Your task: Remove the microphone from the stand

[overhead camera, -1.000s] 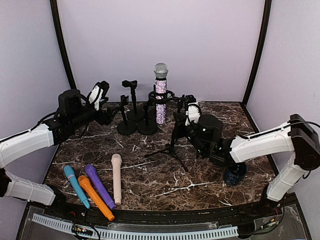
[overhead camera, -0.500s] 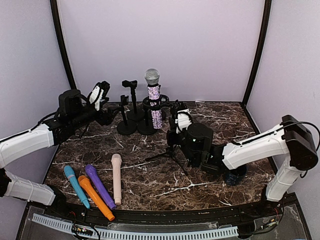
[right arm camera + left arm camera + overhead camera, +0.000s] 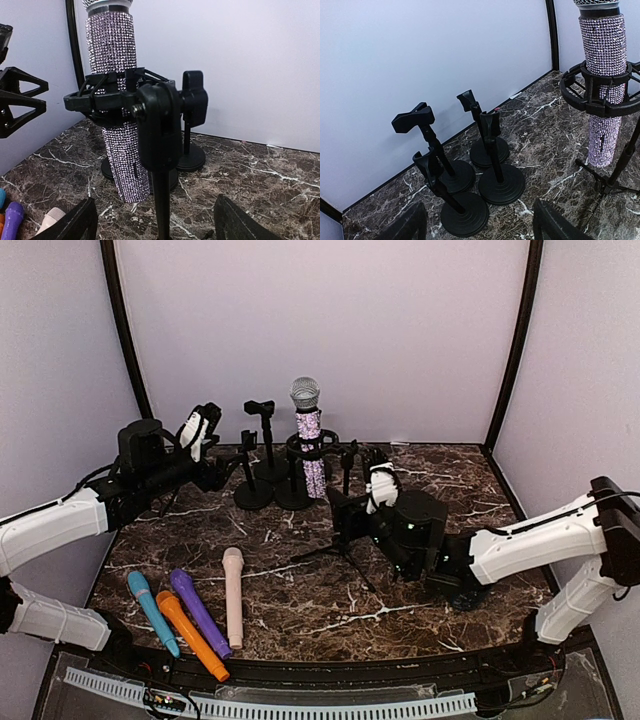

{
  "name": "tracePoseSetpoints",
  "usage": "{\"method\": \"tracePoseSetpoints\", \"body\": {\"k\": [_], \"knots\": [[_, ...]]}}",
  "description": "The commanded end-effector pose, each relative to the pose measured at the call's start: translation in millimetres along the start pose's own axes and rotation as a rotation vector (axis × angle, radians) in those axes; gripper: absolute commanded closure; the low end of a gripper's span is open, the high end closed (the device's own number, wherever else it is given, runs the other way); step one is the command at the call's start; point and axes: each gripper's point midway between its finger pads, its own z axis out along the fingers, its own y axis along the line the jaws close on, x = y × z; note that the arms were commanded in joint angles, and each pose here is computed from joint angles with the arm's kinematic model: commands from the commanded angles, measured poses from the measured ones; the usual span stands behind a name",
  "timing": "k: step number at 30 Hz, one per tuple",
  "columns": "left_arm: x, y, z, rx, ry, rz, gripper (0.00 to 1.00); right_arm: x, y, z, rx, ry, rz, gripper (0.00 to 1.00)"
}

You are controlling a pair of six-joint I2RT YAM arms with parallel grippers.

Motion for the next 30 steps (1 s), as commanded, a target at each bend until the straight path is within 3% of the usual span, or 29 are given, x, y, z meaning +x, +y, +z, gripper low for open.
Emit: {"method": "tracePoseSetpoints", "body": {"k": [1, 9, 13, 18, 30], "knots": [[1.6, -2.1, -2.1, 0.001, 0.000, 0.018, 0.25, -7.1, -0.1, -22.7, -0.095, 0.009, 0.040, 0.17], [0.5, -4.5, -1.6, 0.015, -0.005, 0.003, 0.25, 9.0, -38.2, -26.9, -0.283, 0.104, 0.264, 0.16], [1.1, -5.7, -0.8, 0.020, -0.004, 0.001, 0.25, 15.4, -35.3, -20.5, -0.538, 0.193, 0.395, 0.17], [1.4, -5.9, -1.1, 0.020, -0.002, 0.003, 0.25, 24.9, -26.4, -12.1, -0.789, 0.305, 0.449, 0.23], [1.8, -5.7, -1.0, 0.011, 0.001, 0.019, 0.25, 52.5, -32.1, 5.3, -0.876, 0.426, 0.418, 0.33]]}}
